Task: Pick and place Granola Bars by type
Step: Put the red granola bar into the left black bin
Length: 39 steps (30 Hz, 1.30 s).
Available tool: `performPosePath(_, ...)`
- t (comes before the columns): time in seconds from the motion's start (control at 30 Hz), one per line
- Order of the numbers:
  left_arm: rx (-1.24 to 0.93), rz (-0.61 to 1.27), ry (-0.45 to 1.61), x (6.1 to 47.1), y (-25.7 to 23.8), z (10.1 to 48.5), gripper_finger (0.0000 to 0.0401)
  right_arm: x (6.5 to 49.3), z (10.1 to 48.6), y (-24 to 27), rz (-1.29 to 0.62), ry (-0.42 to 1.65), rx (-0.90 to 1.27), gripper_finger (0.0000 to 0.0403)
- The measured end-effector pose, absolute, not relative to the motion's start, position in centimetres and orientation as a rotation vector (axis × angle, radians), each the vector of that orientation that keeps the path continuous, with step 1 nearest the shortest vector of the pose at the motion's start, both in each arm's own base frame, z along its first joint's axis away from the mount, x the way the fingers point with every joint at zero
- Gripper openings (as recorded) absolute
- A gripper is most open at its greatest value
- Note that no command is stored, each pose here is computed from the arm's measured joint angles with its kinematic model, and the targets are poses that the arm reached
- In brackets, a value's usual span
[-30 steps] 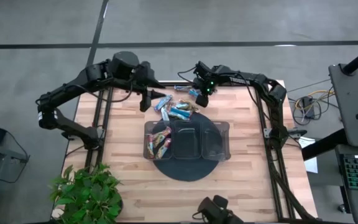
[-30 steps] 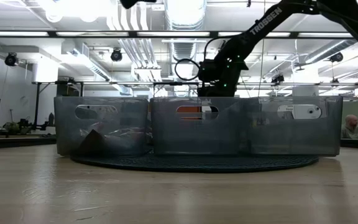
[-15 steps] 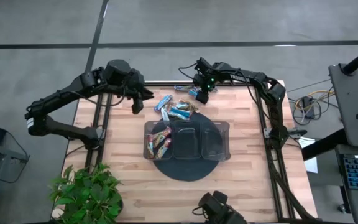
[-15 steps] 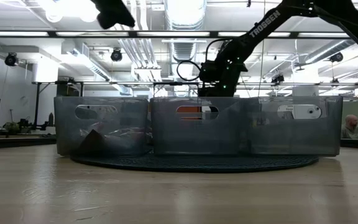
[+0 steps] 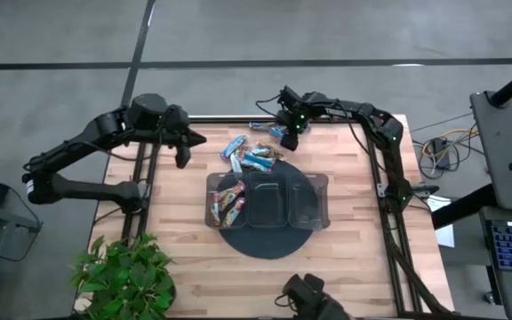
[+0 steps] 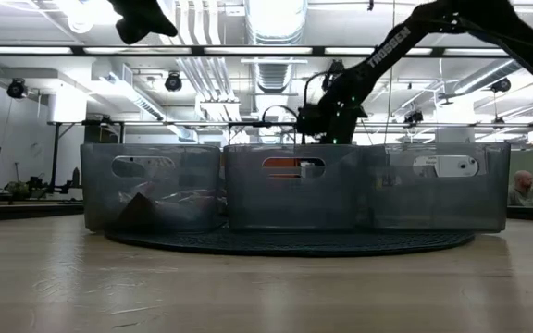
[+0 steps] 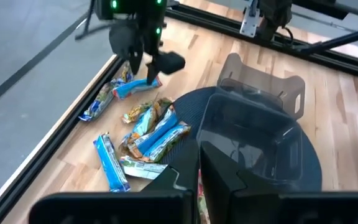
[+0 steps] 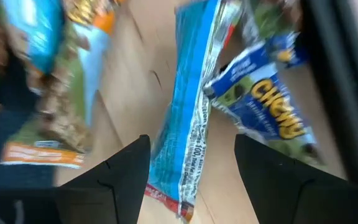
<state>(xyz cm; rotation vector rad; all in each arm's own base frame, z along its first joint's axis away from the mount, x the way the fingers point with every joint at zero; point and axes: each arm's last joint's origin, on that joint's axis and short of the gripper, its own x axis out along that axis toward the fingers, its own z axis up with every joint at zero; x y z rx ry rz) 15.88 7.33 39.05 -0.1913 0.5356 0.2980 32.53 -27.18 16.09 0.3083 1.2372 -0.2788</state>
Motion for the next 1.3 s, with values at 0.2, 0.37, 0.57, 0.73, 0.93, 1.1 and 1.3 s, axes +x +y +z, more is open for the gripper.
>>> performPosePath(0.2,-0.185,0.343,0.513,15.2,7.1,39.4,0.0,32.8,14.1,-27.5,-0.288,1.275,0.35,0.0224)
performPosePath(0.37,-0.183,0.354,0.509,15.0,7.1,39.5,0.0,32.8,14.1,-27.5,-0.289,1.277,0.344,0.0216)
performPosePath(0.57,-0.183,0.354,0.512,15.0,7.1,39.5,0.0,32.8,14.1,-27.4,-0.282,1.281,0.345,0.0153)
performPosePath(0.73,-0.183,0.354,0.511,15.0,7.0,39.5,0.0,32.8,14.4,-27.0,-0.218,1.252,0.419,0.0083)
performPosePath(0.93,-0.184,0.355,0.484,14.1,6.6,40.0,0.0,33.6,17.2,-26.7,-0.124,1.183,0.476,0.0035)
performPosePath(1.1,-0.178,0.354,0.464,13.3,6.2,40.3,0.0,34.6,20.5,-26.4,-0.1,1.161,0.426,0.0038)
performPosePath(1.3,-0.178,0.354,0.466,12.8,6.0,40.3,0.0,37.0,26.3,-24.2,-0.003,1.049,0.364,0.004)
